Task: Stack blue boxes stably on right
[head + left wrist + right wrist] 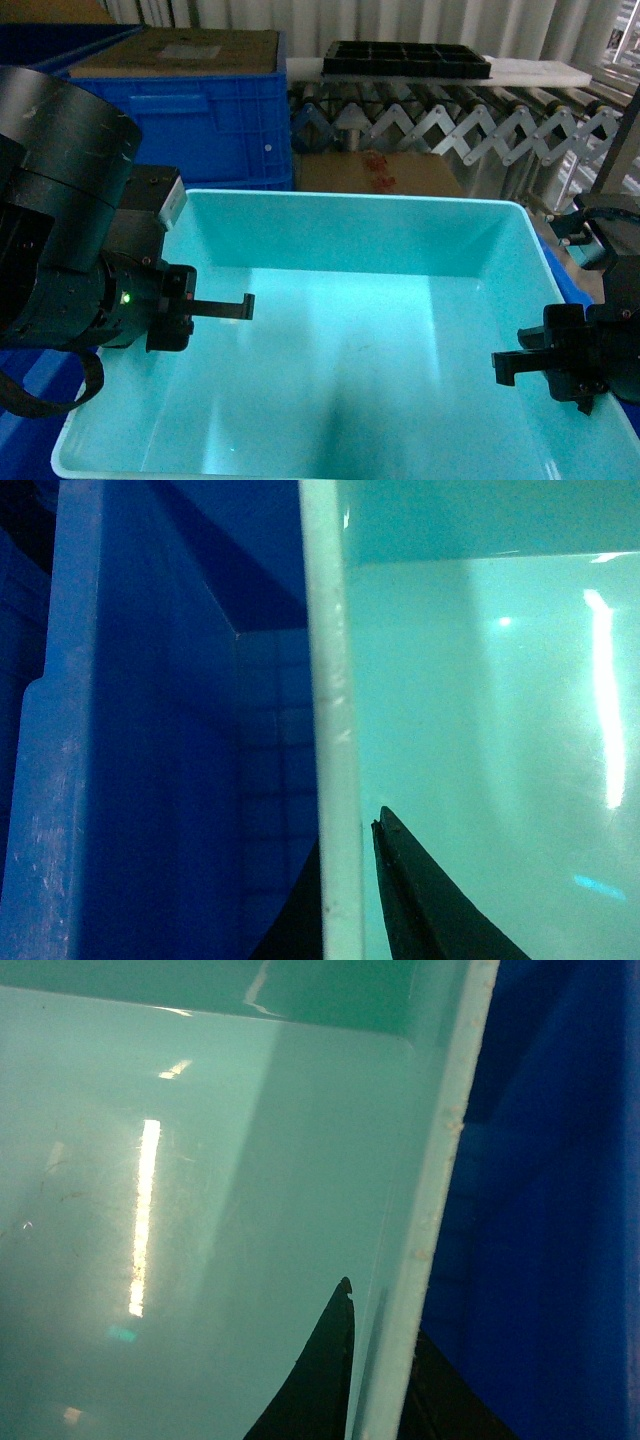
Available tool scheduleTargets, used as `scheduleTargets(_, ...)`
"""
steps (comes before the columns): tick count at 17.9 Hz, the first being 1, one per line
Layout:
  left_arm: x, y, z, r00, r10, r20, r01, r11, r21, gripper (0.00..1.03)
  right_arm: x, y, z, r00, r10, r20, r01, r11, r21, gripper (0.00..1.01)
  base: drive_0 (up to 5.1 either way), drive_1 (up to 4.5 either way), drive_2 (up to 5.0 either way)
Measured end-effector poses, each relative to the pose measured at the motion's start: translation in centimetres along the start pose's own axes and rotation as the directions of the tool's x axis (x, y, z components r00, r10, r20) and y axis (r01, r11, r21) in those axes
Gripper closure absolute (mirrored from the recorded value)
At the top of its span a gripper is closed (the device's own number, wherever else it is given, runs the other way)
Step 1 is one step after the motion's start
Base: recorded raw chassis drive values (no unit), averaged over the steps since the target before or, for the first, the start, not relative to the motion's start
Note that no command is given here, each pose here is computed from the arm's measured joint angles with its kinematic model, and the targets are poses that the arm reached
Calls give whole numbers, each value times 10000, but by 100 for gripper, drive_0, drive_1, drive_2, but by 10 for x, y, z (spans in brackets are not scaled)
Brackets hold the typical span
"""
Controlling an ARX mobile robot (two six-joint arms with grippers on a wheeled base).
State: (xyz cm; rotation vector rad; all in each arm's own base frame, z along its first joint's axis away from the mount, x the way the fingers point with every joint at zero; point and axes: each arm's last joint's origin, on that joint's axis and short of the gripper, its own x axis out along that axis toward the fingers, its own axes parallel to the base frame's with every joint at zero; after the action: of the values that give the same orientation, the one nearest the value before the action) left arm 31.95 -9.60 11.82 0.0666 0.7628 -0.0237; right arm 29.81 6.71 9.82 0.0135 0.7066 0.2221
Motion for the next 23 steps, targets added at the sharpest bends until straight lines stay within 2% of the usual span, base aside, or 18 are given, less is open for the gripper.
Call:
scheduleTargets(4,5,1,5,9998,-60,184,62,9999,-90,95,6,-1,7,9995,-140,271,142,9999,-85,94,0,0,0)
scheduleTargets(9,5,1,4,9998,-57,181,59,9999,-96,95,6,-1,7,9995,-155,276,159,9998,-146,94,0,0,0)
scheduleTargets(10,5,1,4,9998,-88,154,88,10000,-18,91,6,-1,7,9995,-147,283,152,9997,-200,93,0,0,0)
scheduleTargets(11,5,1,4,9998,-152,88,146,9978,650,79,6,-1,7,9994,-152,310,176,9969,-768,82,0,0,0)
scheduleTargets(12,5,1,4,9997,-163,161,141,9918,1274,68,6,-1,6,9994,-259,242,293,9882,-1505,70,0,0,0)
scheduleTargets(14,6,4,6,9998,-51,189,19,9858,1681,48,6,-4,6,9987,-456,246,497,9777,-2042,49,0,0,0)
scheduleTargets(15,6,5,6,9998,-41,196,5,9833,1820,35,6,-5,7,9985,-493,249,535,9746,-2173,37,0,0,0)
scheduleTargets(18,6,4,6,9998,-48,196,9,9815,1912,4,6,-6,7,9984,-511,250,554,9726,-2259,4,0,0,0)
scheduleTargets(19,6,4,6,9998,-91,197,52,9817,1905,4,6,-5,6,9986,-487,206,521,9728,-2256,1,0,0,0)
scheduleTargets(21,6,3,14,9983,-378,450,290,9829,1820,5,7,-4,11,9996,-150,255,205,9720,-2342,3,0,0,0)
scheduleTargets(22,4,1,23,9962,-518,698,387,9834,1775,5,7,-3,18,9985,13,545,116,9721,-2343,3,0,0,0)
scheduleTargets(23,-1,0,33,9922,-770,985,596,9838,1690,5,5,-2,32,9937,270,1086,-23,9753,-2210,3,0,0,0)
